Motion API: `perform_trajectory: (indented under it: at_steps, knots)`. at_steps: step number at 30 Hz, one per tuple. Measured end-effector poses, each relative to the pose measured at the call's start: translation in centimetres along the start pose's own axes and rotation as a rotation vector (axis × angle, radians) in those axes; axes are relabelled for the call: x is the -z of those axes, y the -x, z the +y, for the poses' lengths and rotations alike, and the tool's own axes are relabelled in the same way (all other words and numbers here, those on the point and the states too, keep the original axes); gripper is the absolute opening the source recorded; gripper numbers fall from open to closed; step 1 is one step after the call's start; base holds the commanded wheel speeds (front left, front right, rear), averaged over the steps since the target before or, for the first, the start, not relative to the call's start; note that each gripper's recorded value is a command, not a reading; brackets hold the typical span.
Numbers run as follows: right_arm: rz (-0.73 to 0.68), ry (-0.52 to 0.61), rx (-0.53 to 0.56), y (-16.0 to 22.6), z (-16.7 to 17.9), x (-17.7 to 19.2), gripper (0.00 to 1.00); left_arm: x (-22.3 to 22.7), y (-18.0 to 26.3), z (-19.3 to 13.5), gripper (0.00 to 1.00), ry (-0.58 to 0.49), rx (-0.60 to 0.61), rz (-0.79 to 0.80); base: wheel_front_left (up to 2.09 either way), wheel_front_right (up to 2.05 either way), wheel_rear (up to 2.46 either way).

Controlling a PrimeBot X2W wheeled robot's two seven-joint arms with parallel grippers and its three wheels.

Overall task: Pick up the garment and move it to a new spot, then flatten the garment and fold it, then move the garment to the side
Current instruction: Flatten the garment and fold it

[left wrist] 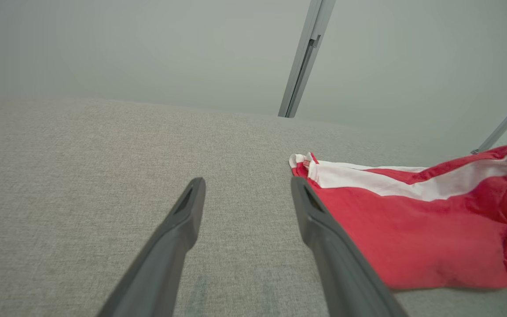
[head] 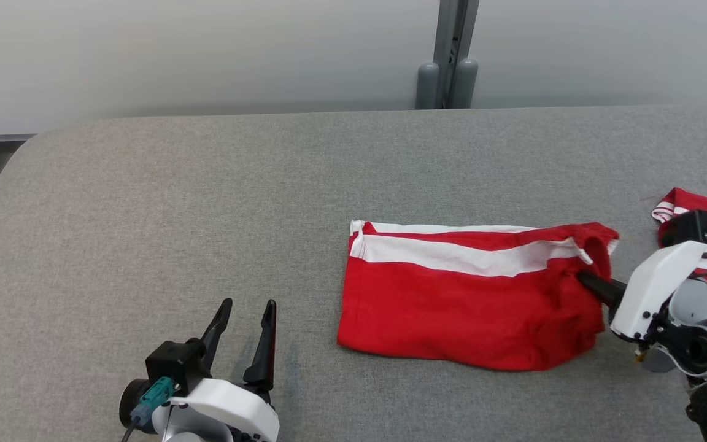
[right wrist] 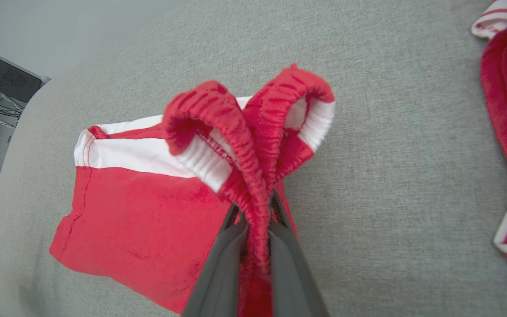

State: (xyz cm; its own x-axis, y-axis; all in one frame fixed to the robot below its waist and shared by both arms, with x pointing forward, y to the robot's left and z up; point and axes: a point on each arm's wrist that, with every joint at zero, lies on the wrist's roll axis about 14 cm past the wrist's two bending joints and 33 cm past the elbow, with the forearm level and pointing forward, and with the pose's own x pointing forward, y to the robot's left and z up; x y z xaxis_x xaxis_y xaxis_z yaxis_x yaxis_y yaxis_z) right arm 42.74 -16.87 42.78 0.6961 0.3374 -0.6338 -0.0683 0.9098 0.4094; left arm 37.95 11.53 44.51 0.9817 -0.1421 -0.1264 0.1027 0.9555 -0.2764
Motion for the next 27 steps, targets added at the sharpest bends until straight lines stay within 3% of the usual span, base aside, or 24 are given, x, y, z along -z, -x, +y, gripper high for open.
perform_trajectory:
  at_steps: [14,27]
  knots:
    - [-0.007,-0.019,-0.269,-0.6,10.1,-0.4,0.0,-0.6,0.6,1.1,1.0,0.011,-0.032,-0.017,0.0,0.0,0.0]
    - [0.091,0.104,-0.295,-3.4,14.5,1.6,0.0,-1.0,1.0,1.9,1.0,0.026,-0.06,-0.031,0.0,0.0,0.0]
